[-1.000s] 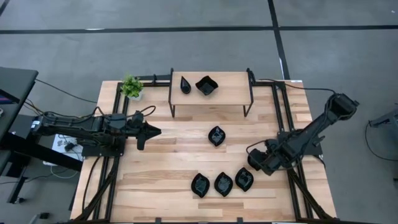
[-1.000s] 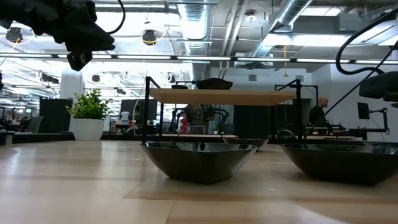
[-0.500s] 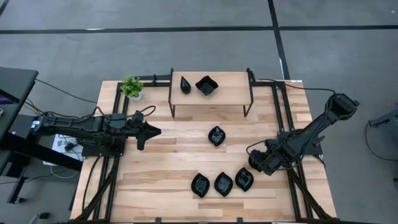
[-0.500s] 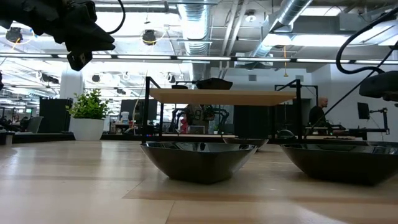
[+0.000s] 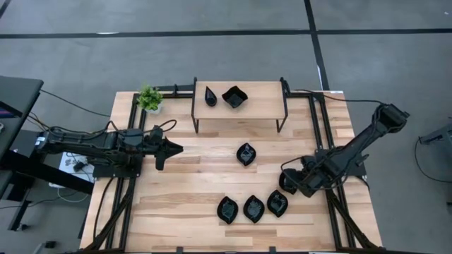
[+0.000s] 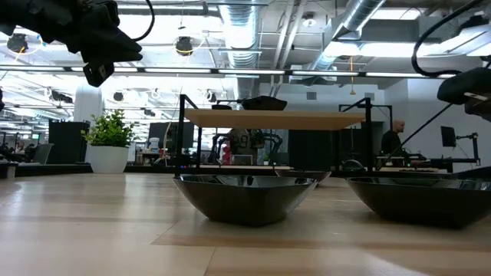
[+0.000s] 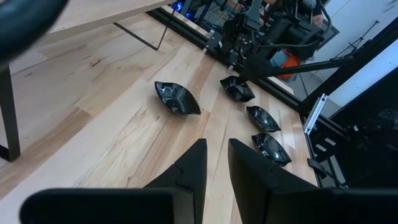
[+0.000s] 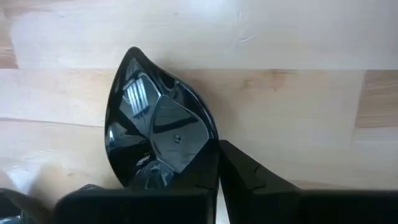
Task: Pick & Place Mini shaped plates
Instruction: Put the leaf shaped plate on the shelf
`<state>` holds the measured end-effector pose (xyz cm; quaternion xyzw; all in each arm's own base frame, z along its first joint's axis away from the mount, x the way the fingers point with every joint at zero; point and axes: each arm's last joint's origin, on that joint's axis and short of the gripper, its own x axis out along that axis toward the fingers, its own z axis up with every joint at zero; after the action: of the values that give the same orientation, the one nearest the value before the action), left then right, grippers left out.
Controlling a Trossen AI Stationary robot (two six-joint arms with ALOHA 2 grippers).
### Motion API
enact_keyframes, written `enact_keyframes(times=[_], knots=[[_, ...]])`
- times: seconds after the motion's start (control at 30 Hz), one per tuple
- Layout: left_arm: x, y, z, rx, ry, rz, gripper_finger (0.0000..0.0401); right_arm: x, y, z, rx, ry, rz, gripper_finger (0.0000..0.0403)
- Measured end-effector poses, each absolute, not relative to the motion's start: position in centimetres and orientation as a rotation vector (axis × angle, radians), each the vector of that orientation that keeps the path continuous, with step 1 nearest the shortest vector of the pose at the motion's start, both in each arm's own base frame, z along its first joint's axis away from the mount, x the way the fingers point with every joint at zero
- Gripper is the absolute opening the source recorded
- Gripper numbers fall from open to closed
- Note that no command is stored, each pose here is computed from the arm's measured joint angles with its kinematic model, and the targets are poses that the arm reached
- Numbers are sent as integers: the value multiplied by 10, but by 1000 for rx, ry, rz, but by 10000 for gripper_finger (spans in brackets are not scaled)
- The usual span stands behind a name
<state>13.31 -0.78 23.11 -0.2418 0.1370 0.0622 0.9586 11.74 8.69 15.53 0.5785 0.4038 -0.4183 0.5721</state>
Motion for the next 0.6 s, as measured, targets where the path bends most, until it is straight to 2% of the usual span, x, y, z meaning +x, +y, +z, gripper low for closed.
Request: enact_keyframes(times=[0.13, 0.33, 0.6], knots=[[133, -8, 231, -490, 277, 126, 66, 116, 85, 159, 1357, 919, -944, 2], [133, -8, 232, -491, 272, 125, 66, 118, 81, 180, 1335, 747, -826, 2], [133, -8, 232, -491, 271, 124, 66, 121, 74, 233, 1126, 462, -550, 2]])
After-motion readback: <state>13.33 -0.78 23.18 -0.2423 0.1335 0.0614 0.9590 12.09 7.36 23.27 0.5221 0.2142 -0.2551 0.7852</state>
